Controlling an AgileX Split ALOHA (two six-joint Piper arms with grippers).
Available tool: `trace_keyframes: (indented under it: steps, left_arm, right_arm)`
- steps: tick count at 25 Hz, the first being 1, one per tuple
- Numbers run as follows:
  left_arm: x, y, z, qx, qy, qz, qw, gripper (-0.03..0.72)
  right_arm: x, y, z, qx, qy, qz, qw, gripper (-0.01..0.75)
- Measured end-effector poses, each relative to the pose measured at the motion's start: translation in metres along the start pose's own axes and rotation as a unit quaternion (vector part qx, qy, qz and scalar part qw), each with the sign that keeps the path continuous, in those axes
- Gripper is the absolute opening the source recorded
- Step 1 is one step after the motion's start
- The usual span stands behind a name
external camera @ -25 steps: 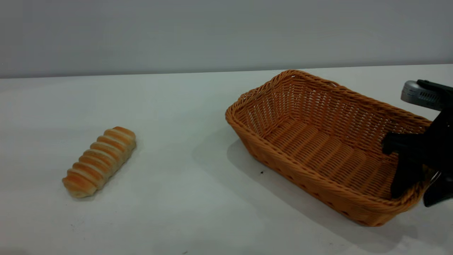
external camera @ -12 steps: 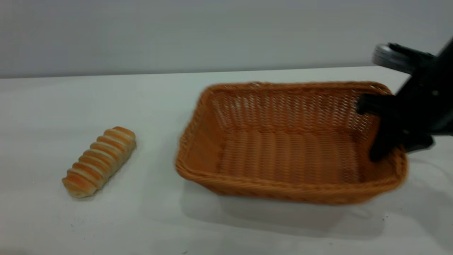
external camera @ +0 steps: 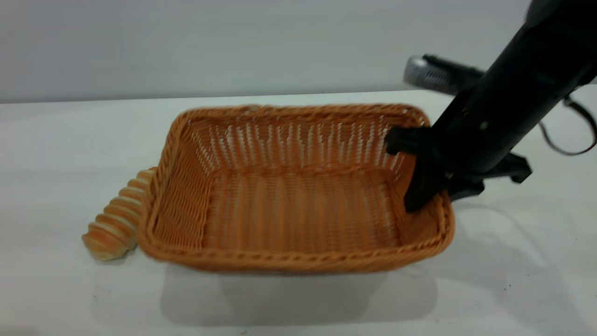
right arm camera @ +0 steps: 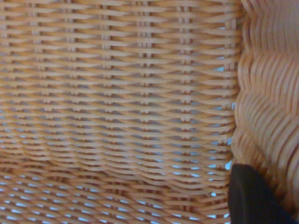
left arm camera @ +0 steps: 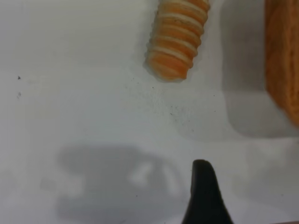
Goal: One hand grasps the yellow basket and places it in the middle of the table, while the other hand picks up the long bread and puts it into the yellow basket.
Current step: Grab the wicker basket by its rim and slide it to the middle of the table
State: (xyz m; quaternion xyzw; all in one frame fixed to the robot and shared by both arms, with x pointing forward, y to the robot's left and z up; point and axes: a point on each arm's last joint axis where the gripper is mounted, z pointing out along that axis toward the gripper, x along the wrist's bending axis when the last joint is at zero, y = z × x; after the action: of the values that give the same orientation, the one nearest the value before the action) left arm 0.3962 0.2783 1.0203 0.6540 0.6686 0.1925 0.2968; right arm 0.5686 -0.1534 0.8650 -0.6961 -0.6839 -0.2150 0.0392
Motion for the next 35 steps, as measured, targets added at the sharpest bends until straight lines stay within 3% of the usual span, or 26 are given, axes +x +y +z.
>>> trace_keyframes:
  steps: [5,7,13,16,20,28,35]
  left_arm:
    - [0.0,0.002,0.0,-0.013,-0.001,0.0,1.0,0.555]
    - [0.0,0.004,0.0,-0.019,-0.001,0.0,1.0,0.555]
    - [0.0,0.006,0.012,-0.012,0.002,-0.002,1.0,0.555]
    - [0.001,0.007,0.026,0.008,0.007,-0.003,1.0,0.555]
    - [0.003,0.009,0.049,0.024,0.013,-0.006,1.0,0.555]
    - [0.008,0.008,0.097,0.039,0.025,-0.001,0.999,0.555]
    - [0.009,0.022,0.136,0.039,0.029,0.039,0.998,0.555]
  right_arm:
    - [-0.004,-0.003,0.016,0.006,-0.008,0.005,1.0,0.15]
    - [-0.004,-0.002,0.016,0.0,-0.008,-0.003,1.0,0.237]
    - [-0.003,0.0,0.014,-0.004,-0.006,-0.03,1.0,0.591]
    - [0.0,0.001,0.009,-0.003,-0.001,-0.049,0.999,0.697]
    - [0.008,0.003,-0.008,-0.007,0.013,-0.075,0.997,0.72]
    - [0.024,0.005,-0.063,-0.018,0.019,-0.163,0.986,0.673]
    - [0.034,-0.001,-0.114,-0.029,0.015,-0.187,0.982,0.655]
